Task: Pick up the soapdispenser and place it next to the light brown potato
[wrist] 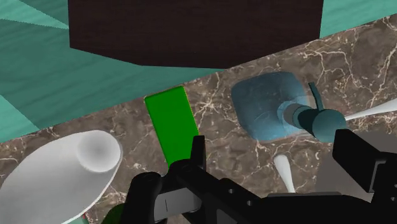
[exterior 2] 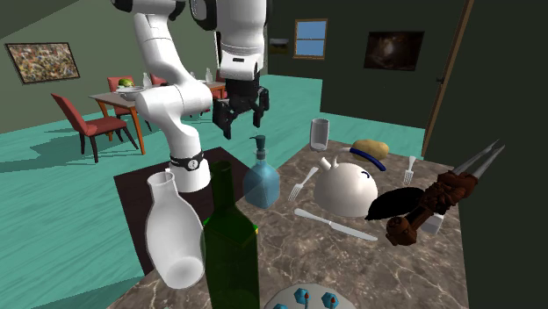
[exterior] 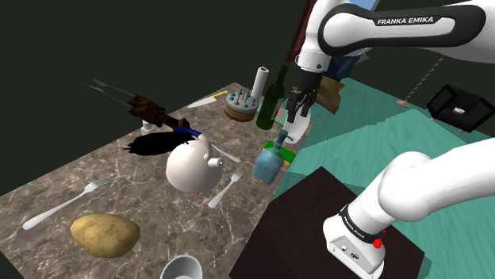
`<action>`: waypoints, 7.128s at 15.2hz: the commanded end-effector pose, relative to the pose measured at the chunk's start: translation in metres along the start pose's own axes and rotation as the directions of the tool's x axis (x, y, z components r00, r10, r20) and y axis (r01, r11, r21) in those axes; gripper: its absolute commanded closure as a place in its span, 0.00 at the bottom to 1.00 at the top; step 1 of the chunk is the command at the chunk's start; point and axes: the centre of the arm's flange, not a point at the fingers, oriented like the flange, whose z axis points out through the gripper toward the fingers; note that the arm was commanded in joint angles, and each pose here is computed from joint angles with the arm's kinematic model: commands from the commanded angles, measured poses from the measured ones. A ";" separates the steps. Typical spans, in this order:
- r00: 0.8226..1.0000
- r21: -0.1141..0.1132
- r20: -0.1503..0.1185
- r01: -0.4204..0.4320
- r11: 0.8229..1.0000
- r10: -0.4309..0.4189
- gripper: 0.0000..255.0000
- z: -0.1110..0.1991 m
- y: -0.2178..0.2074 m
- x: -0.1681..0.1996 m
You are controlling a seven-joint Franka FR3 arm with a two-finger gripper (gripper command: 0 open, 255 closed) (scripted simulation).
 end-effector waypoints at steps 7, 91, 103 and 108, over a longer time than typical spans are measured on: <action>0.995 0.067 0.098 -0.003 0.998 -0.003 0.00 0.063 -0.043 0.047; 0.995 0.067 0.098 -0.003 0.998 -0.003 1.00 -0.182 -0.102 0.002; 0.995 0.067 0.098 -0.003 0.998 -0.003 1.00 -0.135 -0.236 0.071; 0.995 0.067 0.098 -0.003 0.998 -0.003 1.00 -0.115 -0.292 0.100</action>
